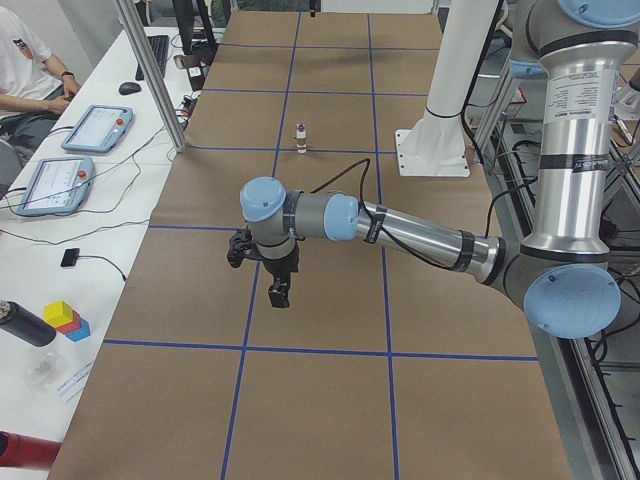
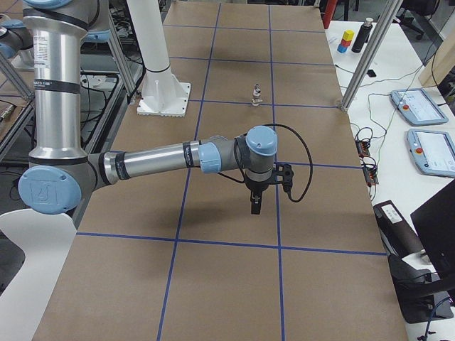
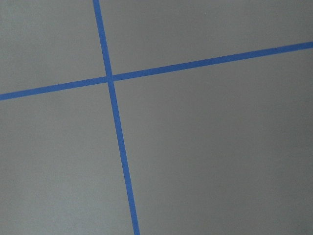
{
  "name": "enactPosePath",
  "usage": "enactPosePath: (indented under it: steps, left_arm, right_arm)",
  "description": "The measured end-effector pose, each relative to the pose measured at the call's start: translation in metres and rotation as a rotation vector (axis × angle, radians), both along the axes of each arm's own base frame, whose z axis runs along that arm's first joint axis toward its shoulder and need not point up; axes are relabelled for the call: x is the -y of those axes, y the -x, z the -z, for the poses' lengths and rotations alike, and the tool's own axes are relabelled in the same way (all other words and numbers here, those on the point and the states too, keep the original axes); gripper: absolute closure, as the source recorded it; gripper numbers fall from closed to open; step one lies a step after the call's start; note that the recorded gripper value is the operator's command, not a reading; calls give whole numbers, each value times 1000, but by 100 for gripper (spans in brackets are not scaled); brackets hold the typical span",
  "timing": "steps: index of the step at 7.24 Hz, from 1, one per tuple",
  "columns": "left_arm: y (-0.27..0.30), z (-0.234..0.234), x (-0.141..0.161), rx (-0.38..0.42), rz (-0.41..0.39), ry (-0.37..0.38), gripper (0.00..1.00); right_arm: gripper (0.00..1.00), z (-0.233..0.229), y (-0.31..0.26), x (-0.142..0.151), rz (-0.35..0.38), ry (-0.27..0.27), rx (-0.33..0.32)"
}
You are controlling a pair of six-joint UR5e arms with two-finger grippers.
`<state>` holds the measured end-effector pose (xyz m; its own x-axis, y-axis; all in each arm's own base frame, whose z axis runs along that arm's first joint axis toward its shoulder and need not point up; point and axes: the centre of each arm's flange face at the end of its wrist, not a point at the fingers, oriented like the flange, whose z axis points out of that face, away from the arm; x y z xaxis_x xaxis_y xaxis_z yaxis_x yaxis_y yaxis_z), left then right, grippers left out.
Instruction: Assemble PPR valve and pipe with both arms
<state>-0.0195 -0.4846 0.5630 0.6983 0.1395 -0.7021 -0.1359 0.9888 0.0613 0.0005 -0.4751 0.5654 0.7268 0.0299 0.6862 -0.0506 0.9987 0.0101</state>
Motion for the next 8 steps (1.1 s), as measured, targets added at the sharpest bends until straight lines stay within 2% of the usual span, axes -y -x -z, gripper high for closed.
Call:
enactPosePath:
  steps: [2,8]
  left_arm:
    - [13,-18,5,-5,-17,-29,0]
    - [17,-26,9,-5,-4,-13,0]
  right_arm:
    - [0,-4,-4,-4,-6,6,1]
    - [0,-12,-8,-13,-12,27,11]
